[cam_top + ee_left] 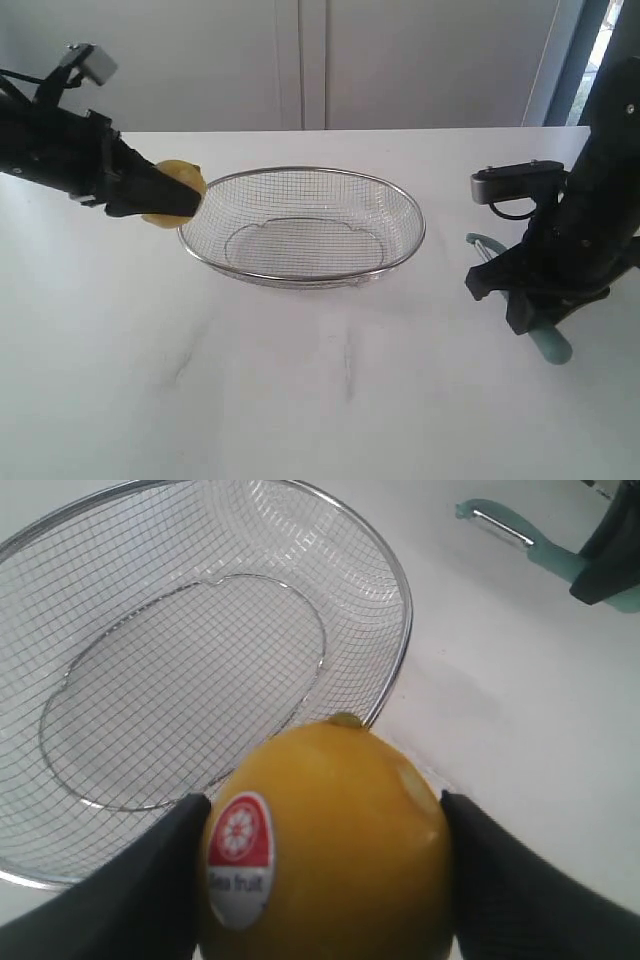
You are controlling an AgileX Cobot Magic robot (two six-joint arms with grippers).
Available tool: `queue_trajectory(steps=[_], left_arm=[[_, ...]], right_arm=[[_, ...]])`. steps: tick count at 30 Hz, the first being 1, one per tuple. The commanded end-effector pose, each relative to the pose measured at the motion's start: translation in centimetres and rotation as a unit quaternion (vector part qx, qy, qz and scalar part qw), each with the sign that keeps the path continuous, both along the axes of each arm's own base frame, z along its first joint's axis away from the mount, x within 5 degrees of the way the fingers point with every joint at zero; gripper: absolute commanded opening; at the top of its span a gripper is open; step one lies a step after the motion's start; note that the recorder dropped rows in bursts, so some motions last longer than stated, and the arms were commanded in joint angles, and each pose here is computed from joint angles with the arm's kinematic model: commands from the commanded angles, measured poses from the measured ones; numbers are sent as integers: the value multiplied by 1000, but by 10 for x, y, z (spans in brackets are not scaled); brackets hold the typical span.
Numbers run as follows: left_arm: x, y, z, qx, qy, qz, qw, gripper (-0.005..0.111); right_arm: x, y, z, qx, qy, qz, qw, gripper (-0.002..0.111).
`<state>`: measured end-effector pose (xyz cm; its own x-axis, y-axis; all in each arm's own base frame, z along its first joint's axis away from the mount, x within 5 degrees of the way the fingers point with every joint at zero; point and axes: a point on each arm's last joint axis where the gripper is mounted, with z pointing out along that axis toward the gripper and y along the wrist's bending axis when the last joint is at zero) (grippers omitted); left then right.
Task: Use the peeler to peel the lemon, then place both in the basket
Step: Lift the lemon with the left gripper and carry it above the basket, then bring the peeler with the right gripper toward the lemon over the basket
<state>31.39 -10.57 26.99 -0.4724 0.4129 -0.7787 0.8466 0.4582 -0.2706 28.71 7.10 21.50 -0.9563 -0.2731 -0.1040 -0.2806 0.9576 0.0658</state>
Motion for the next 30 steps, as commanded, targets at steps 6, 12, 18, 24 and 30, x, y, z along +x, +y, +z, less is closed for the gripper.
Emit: queue_trajectory(steps=[6, 12, 18, 24, 30], left_arm=[[-2, -28, 19, -97, -72, -20, 992, 0], [-4, -34, 13, -131, -84, -83, 984, 0], [-2, -36, -1, -164, -76, -88, 980, 0], [-8, -37, -15, -186, -103, -101, 972, 0], [-9, -36, -17, -190, -110, -97, 971, 0]], right_arm=[[-1, 2, 4, 14, -5, 7, 1000, 0], [-1, 12, 5, 65, -6, 23, 998, 0], [0, 15, 6, 84, -13, 18, 996, 0], [0, 25, 10, 140, -16, 25, 990, 0], [0, 36, 15, 209, -21, 33, 977, 0]])
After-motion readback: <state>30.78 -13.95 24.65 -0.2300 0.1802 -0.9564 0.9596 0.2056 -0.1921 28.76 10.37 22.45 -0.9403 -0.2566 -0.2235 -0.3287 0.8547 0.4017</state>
